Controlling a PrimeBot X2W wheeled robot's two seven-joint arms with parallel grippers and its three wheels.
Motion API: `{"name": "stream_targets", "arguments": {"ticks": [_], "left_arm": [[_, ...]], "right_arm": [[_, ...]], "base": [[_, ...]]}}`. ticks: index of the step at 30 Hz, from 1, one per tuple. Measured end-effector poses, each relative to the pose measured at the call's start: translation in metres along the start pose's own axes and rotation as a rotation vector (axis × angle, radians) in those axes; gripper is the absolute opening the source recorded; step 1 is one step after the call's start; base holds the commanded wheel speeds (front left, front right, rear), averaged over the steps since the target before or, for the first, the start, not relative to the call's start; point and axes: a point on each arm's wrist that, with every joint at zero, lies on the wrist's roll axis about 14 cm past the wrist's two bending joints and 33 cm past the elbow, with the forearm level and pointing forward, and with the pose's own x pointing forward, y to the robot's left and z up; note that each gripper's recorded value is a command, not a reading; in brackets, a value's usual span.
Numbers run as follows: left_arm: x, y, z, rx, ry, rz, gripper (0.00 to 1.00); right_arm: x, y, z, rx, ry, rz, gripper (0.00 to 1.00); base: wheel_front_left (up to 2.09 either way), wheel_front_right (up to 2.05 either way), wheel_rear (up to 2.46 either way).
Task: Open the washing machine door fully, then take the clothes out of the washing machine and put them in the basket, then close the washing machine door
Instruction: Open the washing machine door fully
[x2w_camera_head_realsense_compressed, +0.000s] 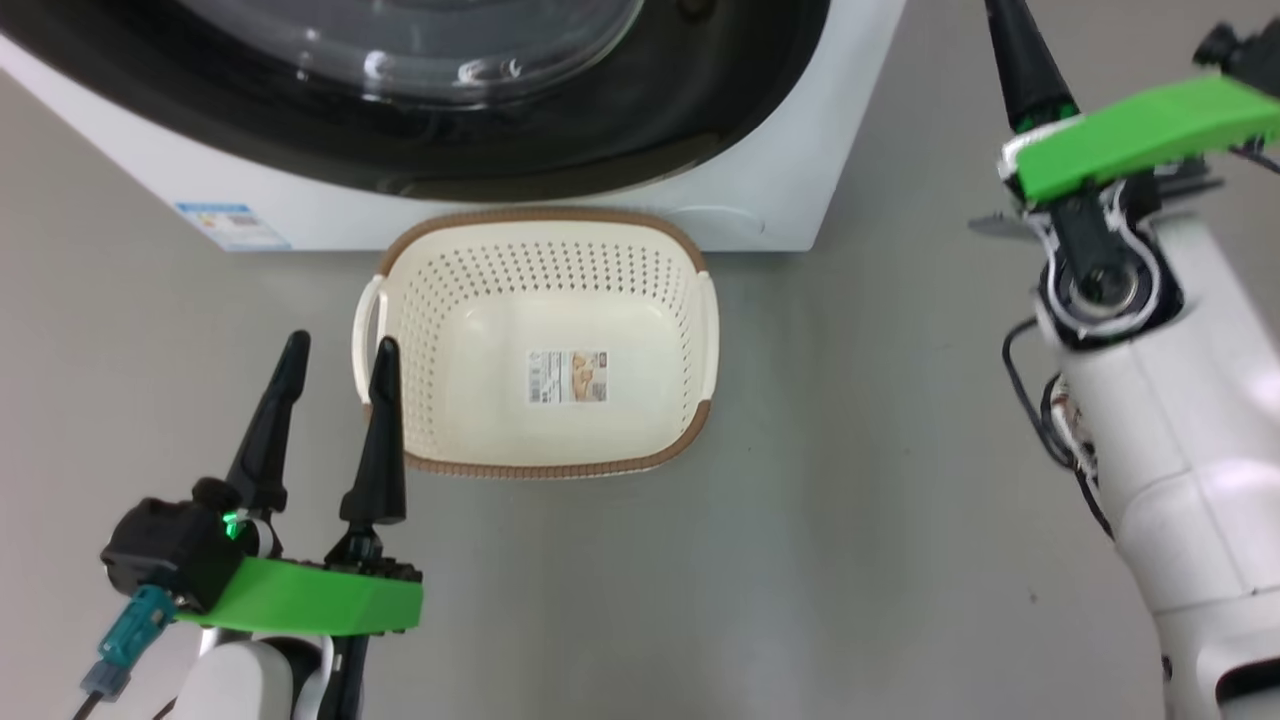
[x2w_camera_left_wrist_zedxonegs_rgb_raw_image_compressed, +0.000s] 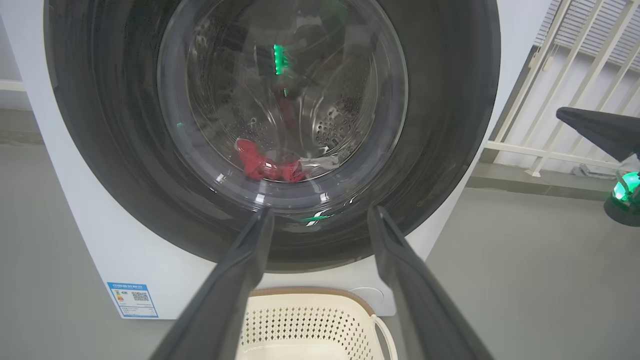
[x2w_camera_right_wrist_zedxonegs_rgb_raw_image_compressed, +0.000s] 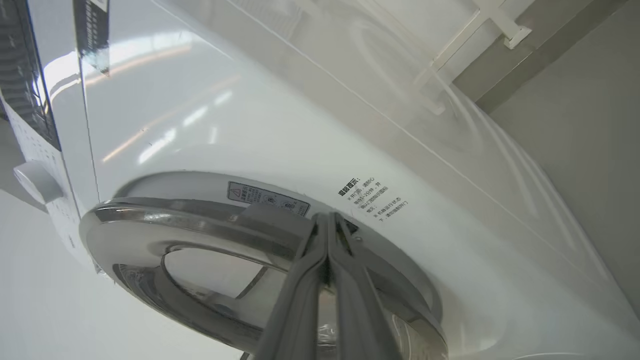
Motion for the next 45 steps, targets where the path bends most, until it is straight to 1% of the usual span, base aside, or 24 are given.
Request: {"name": "stream_targets", "arguments": {"ticks": [3, 5, 6, 11, 17, 20, 25, 33, 38, 45], "left_arm": [[0.002, 0.004, -0.005, 0.005, 0.010, 0.009, 1.00], [0.003, 0.006, -0.008, 0.008, 0.019, 0.012, 1.00], [0.003, 0.006, -0.008, 0.008, 0.019, 0.012, 1.00], [0.004, 0.010, -0.018, 0.012, 0.044, 0.020, 1.00], [0.012, 0.011, -0.022, 0.020, 0.046, 0.017, 1.00], [0.013, 0.012, -0.028, 0.025, 0.062, 0.016, 1.00], [0.016, 0.015, -0.034, 0.043, 0.075, 0.017, 1.00], [0.019, 0.021, -0.037, 0.054, 0.082, 0.030, 1.00], [0.018, 0.023, -0.039, 0.056, 0.089, 0.035, 1.00], [0.017, 0.023, -0.036, 0.057, 0.083, 0.036, 1.00]], "right_arm": [[0.013, 0.003, -0.009, 0.071, 0.065, 0.014, 0.00], [0.021, 0.004, -0.010, 0.138, 0.089, 0.021, 0.00], [0.021, 0.004, -0.010, 0.138, 0.089, 0.021, 0.00], [0.038, 0.003, -0.019, 0.265, 0.180, 0.030, 0.00], [0.053, 0.011, -0.039, 0.392, 0.347, 0.066, 0.00], [0.060, 0.014, -0.041, 0.390, 0.387, 0.079, 0.00], [0.072, 0.011, -0.036, 0.367, 0.401, 0.077, 0.00], [0.080, 0.005, -0.050, 0.368, 0.474, 0.063, 0.00], [0.080, 0.004, -0.059, 0.372, 0.528, 0.056, 0.00], [0.072, 0.008, -0.065, 0.323, 0.652, 0.061, 0.00]], "base": [[0.00, 0.00, 0.00], [0.00, 0.00, 0.00], [0.00, 0.00, 0.00], [0.00, 0.00, 0.00], [0.00, 0.00, 0.00], [0.00, 0.00, 0.00], [0.00, 0.00, 0.00], [0.00, 0.00, 0.00], [0.00, 0.00, 0.00], [0.00, 0.00, 0.00]]}}
